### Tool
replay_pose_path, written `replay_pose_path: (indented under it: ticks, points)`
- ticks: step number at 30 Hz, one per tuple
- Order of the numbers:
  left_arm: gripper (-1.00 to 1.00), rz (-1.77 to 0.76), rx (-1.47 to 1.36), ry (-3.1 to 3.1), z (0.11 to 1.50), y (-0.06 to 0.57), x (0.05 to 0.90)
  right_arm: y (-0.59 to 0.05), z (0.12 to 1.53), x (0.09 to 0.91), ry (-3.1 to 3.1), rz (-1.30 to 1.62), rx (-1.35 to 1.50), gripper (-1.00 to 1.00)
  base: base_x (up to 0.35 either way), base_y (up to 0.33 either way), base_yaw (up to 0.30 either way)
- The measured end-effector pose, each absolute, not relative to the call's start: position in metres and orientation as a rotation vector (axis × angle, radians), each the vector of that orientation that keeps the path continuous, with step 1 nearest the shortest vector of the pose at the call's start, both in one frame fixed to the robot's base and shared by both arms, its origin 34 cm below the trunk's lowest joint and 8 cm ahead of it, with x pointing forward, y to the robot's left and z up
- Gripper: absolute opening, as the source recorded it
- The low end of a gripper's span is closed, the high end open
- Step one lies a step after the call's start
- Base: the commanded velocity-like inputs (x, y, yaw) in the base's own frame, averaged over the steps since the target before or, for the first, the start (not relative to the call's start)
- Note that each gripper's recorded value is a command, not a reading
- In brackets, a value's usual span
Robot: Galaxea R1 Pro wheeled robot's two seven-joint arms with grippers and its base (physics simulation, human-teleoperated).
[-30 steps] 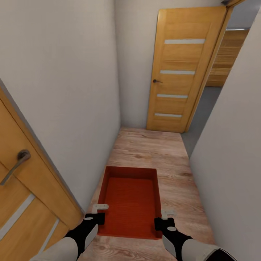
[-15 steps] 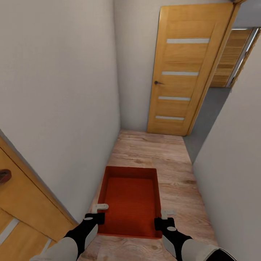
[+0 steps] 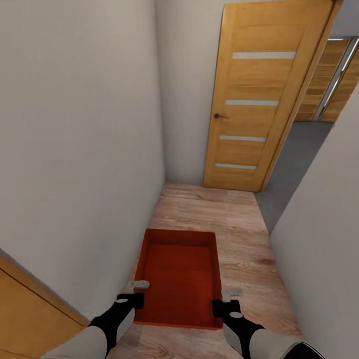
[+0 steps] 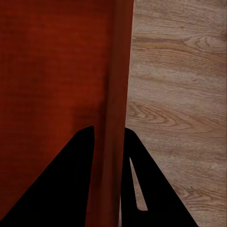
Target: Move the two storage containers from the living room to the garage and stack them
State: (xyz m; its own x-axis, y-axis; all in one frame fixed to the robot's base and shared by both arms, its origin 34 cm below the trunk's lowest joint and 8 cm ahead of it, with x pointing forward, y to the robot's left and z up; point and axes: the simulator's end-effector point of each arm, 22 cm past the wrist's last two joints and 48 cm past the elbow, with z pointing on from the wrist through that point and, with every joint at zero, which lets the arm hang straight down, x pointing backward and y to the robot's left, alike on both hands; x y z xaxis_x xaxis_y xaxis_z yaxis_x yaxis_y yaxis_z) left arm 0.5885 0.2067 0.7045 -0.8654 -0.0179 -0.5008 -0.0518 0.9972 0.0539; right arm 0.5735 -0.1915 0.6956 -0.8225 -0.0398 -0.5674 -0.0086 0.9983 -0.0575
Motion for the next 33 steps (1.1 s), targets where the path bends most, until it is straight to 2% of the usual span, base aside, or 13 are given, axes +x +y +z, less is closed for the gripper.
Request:
replay_pose_path:
  ticks: [26,33]
  points:
    - [-1.0,0.087,-0.049,2.604,0.7058,0.2057,0.5905,-0.1925,0.6965,0.5746,2.525,-0.069,-0.03,-1.0,0.322,0.0,0.0]
    - [-1.0,0.087,-0.048,2.606,0.7056,0.2055,0.5901,-0.1926,0.6961,0.5741,2.528,-0.069,-0.029,-1.0,0.322,0.0,-0.165]
